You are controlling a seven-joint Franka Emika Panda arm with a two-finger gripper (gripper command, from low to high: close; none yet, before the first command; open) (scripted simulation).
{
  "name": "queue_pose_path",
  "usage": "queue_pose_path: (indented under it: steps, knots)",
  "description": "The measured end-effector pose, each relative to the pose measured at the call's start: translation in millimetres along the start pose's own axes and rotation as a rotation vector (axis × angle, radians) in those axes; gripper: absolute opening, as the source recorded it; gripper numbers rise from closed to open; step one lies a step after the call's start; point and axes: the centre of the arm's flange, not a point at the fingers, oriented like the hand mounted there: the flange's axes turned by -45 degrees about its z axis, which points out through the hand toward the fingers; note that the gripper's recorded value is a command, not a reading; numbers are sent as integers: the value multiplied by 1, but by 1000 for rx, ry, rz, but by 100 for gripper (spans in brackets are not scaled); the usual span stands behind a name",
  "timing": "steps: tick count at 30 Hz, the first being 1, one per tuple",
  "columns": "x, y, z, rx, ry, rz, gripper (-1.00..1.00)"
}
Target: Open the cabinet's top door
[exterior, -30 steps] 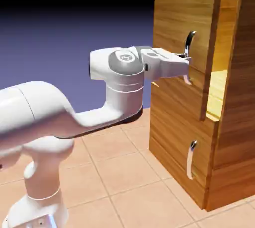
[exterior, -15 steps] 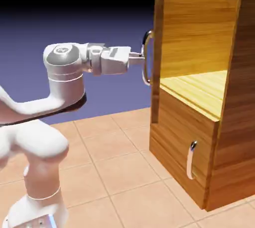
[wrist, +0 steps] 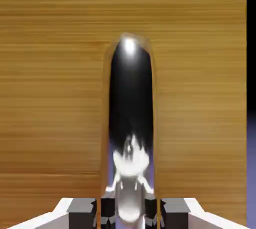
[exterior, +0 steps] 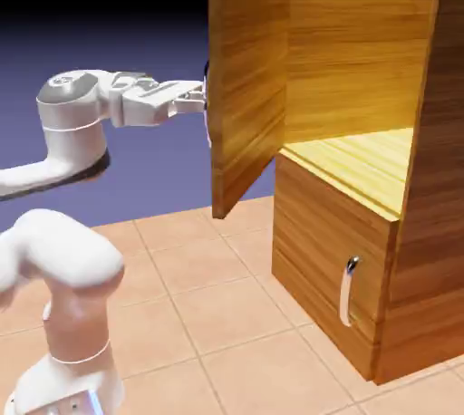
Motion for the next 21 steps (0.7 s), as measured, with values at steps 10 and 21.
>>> queue_pose_path:
  steps: [10,21]
  knots:
    - [0,-40,-75,-214,0,0,-100]
    - [0,-116,-159,-503,0,0,-100]
